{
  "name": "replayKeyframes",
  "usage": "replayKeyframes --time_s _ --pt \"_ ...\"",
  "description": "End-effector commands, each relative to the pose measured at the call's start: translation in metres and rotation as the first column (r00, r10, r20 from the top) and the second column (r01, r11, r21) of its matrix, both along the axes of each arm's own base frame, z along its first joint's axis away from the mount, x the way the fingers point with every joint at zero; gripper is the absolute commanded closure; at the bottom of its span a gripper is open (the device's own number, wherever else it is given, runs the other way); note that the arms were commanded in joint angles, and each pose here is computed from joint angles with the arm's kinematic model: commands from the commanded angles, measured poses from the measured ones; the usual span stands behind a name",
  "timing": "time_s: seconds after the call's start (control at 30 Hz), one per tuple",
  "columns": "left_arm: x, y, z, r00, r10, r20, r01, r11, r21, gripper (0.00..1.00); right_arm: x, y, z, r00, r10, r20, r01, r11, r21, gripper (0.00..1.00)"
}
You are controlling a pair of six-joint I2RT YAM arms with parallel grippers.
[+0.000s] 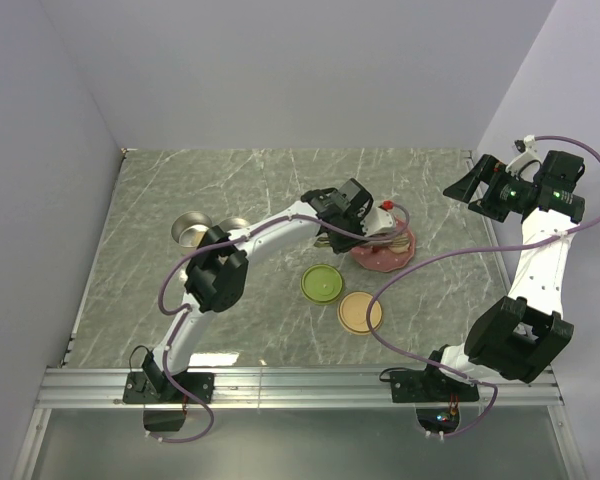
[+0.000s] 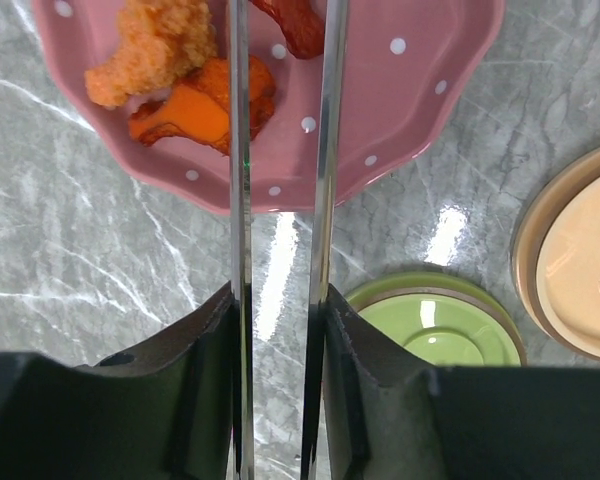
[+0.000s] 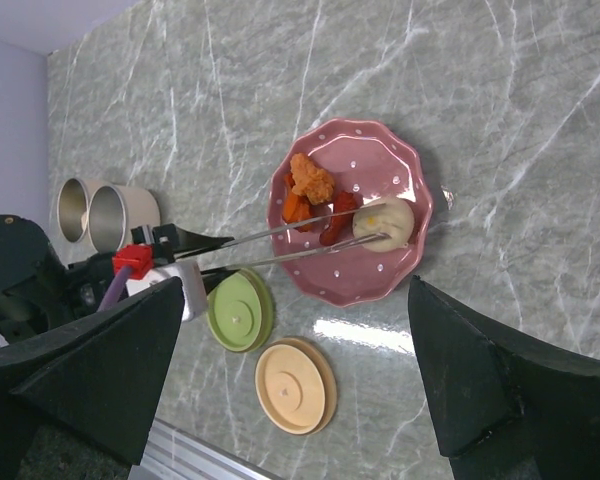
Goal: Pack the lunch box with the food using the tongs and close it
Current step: Pick up the food using the clamp, then place the food into the lunch box
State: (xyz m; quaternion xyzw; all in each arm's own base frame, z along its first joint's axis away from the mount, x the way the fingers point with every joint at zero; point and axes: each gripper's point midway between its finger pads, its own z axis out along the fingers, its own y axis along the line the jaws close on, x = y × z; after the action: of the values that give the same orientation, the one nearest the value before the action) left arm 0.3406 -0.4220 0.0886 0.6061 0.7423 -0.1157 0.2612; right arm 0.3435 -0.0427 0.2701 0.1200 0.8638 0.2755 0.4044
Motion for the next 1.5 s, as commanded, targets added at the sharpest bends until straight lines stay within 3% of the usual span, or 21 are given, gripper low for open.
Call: replayKeyframes --time_s 0.0,0.37,0.57,0.77,0.97,1.2,1.37,1.47 --pt "0.006 -0.011 0.082 0.994 0.033 0.103 -0.018 0.989 -0.144 0.74 -0.002 0.002 0.015 0.999 0.007 0.052 -0.006 1.0 -0.011 0.0" --pt "-0.003 0.001 0.142 0.99 0.081 0.117 -0.051 0.97 -0.24 0.81 -0.001 0.003 0.019 0.998 0.014 0.059 -0.014 1.0 -0.003 0.0" --pt "-0.013 0.032 0.171 0.99 0.129 0.063 -0.107 0.954 -0.281 0.82 -0.002 0.004 0.02 0.998 0.024 0.06 -0.024 1.0 -0.008 0.0" --pt "-0.03 0.112 0.186 0.982 0.19 -0.026 -0.189 0.937 -0.295 0.83 -0.003 0.007 0.015 0.997 0.049 0.052 -0.049 0.999 -0.004 0.0" --pt "-0.049 0.21 0.176 0.937 0.338 -0.089 -0.35 0.896 -0.273 0.83 -0.005 0.024 0.007 0.994 0.104 0.046 -0.102 0.994 -0.038 0.0" --pt "-0.068 0.334 0.15 0.812 0.579 -0.08 -0.583 0.792 -0.182 0.83 0.002 0.061 0.004 0.973 0.227 0.041 -0.22 0.967 -0.127 0.0" --pt "-0.089 0.387 0.144 0.747 0.664 -0.035 -0.661 0.737 -0.141 0.84 0.008 0.079 0.004 0.959 0.283 0.028 -0.276 0.951 -0.142 0.0" --pt "-0.096 0.43 0.137 0.654 0.756 -0.03 -0.754 0.648 -0.108 0.84 0.008 0.084 0.0 0.955 0.296 0.015 -0.291 0.946 -0.144 0.0"
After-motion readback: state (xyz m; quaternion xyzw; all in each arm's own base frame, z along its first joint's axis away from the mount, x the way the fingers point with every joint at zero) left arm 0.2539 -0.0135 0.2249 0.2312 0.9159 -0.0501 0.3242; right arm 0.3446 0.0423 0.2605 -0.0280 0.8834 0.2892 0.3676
